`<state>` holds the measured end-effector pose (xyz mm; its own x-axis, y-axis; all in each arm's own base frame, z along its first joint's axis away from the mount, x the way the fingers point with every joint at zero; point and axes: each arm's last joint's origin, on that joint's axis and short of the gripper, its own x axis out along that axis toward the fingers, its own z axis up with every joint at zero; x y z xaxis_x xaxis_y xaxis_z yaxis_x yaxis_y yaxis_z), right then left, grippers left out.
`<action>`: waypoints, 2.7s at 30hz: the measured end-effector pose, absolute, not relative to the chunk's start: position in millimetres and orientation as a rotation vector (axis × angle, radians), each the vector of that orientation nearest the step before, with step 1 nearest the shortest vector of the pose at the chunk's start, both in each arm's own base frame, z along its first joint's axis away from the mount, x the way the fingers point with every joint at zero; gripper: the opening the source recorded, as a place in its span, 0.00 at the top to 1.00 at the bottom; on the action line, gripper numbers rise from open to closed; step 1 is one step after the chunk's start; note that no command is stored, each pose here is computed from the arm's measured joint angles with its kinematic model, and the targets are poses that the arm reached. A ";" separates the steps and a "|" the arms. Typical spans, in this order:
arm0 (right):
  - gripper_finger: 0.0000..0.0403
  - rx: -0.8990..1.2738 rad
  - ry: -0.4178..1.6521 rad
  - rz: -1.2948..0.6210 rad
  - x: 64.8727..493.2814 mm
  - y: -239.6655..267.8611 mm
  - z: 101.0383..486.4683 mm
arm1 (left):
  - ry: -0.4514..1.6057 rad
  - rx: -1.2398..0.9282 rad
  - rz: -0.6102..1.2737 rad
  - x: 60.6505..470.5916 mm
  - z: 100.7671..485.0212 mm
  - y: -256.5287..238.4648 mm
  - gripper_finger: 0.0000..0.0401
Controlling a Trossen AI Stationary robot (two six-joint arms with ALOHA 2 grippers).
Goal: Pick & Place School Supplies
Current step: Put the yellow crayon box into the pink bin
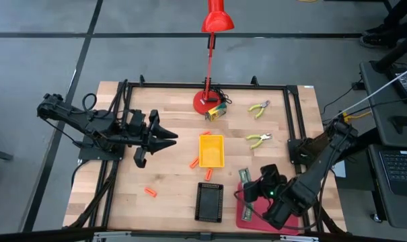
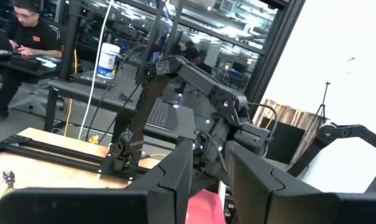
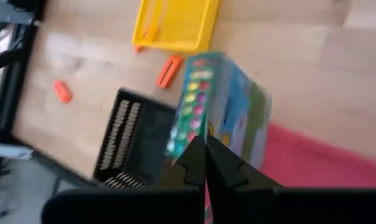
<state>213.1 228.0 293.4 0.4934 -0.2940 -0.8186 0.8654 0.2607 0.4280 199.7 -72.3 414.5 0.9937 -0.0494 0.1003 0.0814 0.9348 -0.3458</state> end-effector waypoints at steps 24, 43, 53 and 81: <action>1.00 0.824 1.045 -0.900 157.6 235.5 303.0 | -0.100 -0.372 -0.015 200.2 414.5 -70.0 0.79; 1.00 0.848 1.143 -0.827 136.3 259.9 297.0 | -0.133 -0.433 0.049 199.9 416.6 -67.8 0.79; 1.00 0.803 1.093 -0.819 132.6 268.7 288.2 | -0.199 -0.493 0.048 199.0 423.0 -67.0 0.79; 1.00 0.841 1.237 -0.769 135.5 294.4 267.5 | -0.184 -0.510 0.110 208.7 416.5 -69.4 0.79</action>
